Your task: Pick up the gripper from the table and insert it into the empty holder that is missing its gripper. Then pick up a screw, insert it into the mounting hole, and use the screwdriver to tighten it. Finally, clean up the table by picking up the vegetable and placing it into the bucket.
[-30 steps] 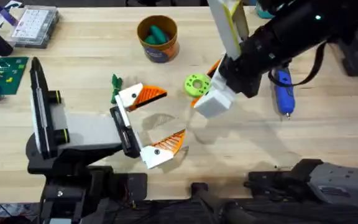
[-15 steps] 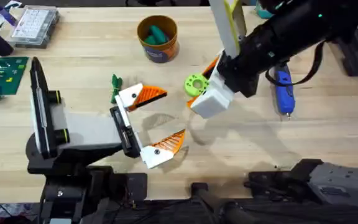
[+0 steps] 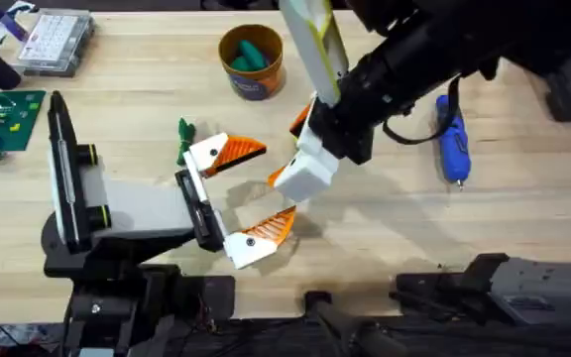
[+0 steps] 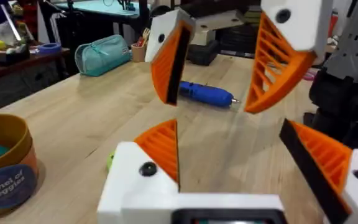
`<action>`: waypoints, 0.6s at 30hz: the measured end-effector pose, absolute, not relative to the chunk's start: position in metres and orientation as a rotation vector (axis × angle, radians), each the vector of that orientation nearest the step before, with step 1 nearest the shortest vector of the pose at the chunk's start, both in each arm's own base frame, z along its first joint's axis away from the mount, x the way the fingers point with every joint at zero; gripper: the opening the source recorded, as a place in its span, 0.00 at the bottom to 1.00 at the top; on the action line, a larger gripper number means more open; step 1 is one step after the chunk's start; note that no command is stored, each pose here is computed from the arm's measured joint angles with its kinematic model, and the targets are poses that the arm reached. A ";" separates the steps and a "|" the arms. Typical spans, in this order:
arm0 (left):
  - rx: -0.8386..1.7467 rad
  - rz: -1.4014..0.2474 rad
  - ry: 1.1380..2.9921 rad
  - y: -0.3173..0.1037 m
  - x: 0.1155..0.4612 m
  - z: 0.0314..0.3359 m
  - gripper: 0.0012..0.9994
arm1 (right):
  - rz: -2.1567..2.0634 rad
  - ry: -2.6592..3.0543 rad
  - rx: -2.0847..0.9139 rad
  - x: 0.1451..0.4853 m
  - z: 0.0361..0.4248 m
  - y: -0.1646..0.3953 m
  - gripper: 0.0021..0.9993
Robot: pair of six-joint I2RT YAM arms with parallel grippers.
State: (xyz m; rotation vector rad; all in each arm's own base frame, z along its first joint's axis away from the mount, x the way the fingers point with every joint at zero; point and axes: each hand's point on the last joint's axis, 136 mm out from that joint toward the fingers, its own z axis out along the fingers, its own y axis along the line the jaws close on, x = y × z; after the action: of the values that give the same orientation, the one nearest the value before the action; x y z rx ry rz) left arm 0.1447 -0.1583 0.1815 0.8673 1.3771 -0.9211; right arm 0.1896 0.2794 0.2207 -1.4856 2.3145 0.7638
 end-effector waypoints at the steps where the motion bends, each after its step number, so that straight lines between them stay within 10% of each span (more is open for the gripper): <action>1: 0.867 -0.921 1.377 -0.158 0.145 0.181 0.99 | 0.764 2.315 -1.487 0.189 0.220 0.280 0.98; 18: 0.867 -0.922 1.378 -0.158 0.145 0.181 0.99 | 0.765 2.301 -1.486 0.191 0.221 0.282 0.98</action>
State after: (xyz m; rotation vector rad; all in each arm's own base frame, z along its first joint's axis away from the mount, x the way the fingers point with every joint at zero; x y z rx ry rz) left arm 0.1448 -0.1583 0.1814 0.8669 1.3776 -0.9215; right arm 0.1909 0.2818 0.2214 -1.4862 2.3011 0.7645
